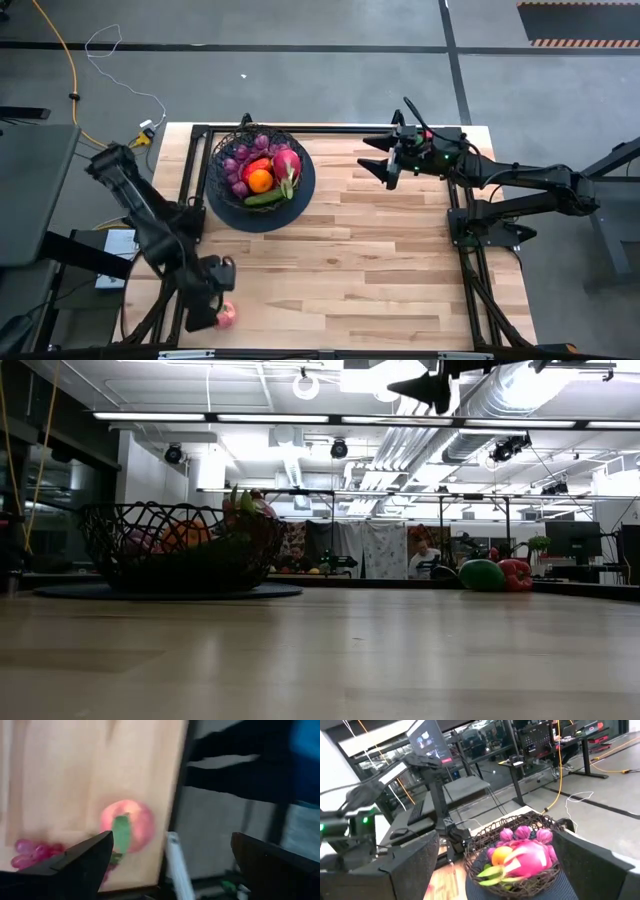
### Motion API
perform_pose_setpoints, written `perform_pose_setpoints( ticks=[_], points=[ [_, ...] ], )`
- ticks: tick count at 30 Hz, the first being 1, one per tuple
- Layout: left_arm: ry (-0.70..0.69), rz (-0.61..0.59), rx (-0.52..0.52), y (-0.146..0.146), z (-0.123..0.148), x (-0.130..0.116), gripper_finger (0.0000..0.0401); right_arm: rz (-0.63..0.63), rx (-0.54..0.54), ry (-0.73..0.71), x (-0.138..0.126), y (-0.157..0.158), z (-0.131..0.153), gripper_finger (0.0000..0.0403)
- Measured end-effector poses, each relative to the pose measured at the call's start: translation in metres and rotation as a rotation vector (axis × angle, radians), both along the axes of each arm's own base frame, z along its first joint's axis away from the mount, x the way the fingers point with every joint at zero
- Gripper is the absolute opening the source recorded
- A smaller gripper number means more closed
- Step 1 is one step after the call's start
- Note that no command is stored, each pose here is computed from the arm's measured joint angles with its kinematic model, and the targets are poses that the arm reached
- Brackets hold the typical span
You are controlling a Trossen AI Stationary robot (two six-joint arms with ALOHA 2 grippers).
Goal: Build produce basket
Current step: Put the pink peach into the black wire basket
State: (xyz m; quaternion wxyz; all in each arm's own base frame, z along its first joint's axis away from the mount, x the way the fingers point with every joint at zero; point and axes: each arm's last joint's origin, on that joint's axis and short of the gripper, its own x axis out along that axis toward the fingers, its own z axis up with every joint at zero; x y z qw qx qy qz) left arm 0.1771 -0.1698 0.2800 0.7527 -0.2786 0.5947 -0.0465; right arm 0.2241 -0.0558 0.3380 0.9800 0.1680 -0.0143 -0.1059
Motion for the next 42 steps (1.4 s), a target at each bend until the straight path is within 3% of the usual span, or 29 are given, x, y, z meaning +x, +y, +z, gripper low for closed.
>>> perform_pose_setpoints(
  ticks=[6, 18, 25, 31, 35, 42],
  points=[
    [0.081, 0.014, 0.123, -0.026, -0.037, 0.006, 0.0391, 0.0, 0.003, 0.032, 0.0, 0.0, -0.003, 0.0377],
    [0.212, -0.055, 0.291, -0.046, -0.092, 0.018, 0.0391, 0.0, 0.008, 0.058, 0.0, 0.0, -0.006, 0.0377],
    [0.296, -0.13, 0.33, -0.053, -0.118, 0.02, 0.0391, 0.0, 0.009, 0.063, 0.0, 0.0, -0.006, 0.0377],
    [0.307, -0.138, 0.341, -0.054, -0.122, 0.02, 0.0389, 0.001, 0.009, 0.063, 0.0, 0.0, -0.006, 0.0377],
    [0.31, -0.161, 0.335, -0.054, -0.122, 0.02, 0.0366, 0.0, 0.009, 0.064, 0.0, 0.0, -0.006, 0.0377],
    [0.313, -0.293, 0.262, -0.052, -0.112, 0.018, 0.0281, 0.0, 0.012, 0.074, 0.0, 0.0, -0.007, 0.0377]
  ],
)
